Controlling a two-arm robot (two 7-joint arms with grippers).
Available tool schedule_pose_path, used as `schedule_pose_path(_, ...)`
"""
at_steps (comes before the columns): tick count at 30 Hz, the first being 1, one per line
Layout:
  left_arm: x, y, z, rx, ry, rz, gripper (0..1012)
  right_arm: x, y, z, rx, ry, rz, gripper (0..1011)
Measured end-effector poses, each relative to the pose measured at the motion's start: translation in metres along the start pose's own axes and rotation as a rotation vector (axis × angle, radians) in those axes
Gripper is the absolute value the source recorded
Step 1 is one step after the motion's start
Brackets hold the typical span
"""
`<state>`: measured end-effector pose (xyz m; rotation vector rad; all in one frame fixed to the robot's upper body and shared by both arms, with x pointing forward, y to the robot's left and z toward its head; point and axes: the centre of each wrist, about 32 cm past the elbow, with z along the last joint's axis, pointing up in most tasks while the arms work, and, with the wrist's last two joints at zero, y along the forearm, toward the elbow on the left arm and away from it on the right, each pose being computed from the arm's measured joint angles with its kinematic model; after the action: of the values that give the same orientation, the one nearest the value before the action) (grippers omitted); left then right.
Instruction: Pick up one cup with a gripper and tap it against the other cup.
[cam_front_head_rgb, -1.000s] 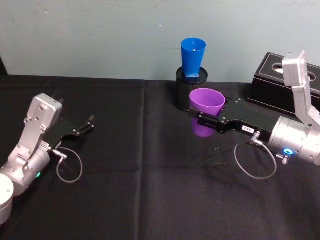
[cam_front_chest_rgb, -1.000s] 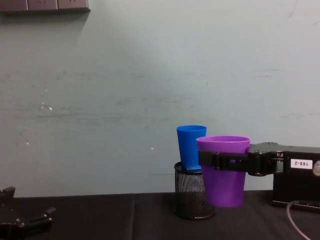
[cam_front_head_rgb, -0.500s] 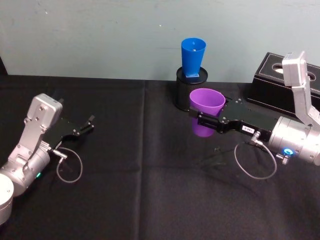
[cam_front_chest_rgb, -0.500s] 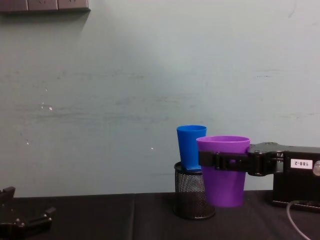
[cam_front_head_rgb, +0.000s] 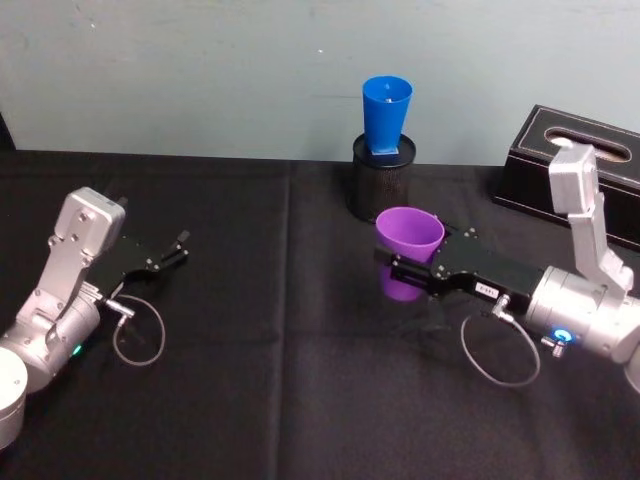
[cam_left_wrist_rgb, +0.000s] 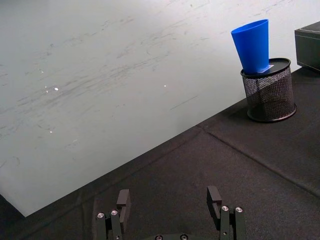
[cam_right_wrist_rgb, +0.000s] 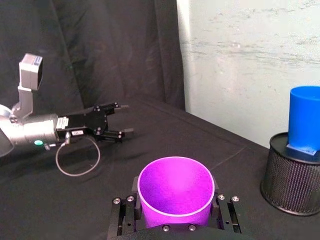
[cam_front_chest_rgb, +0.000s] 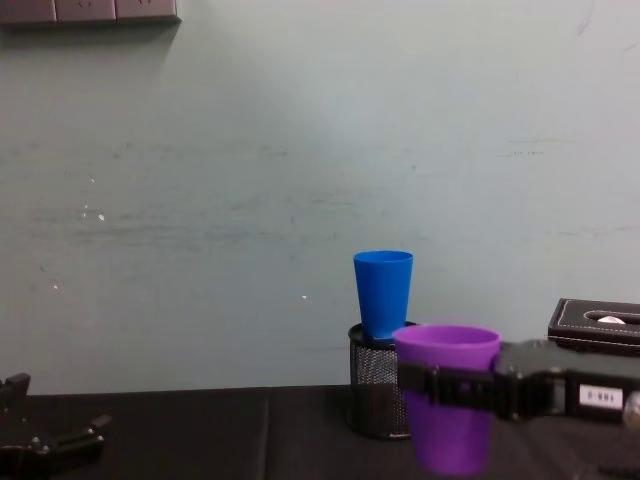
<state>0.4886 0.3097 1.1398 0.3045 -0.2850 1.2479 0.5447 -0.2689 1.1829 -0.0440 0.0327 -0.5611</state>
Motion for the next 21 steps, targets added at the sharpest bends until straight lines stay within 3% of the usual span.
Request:
schedule_pose_path(16,0.0000,0.0000,0.0000,0.000,0.000,0.000,1005,-0.003,-0.002,-0.054,-0.005,-0.034,0.022,741)
schedule_pose_path(21,0.0000,0.0000,0.0000,0.000,0.000,0.000,1005,-0.004,-0.002,-0.065,-0.017,-0.030,0.028,741)
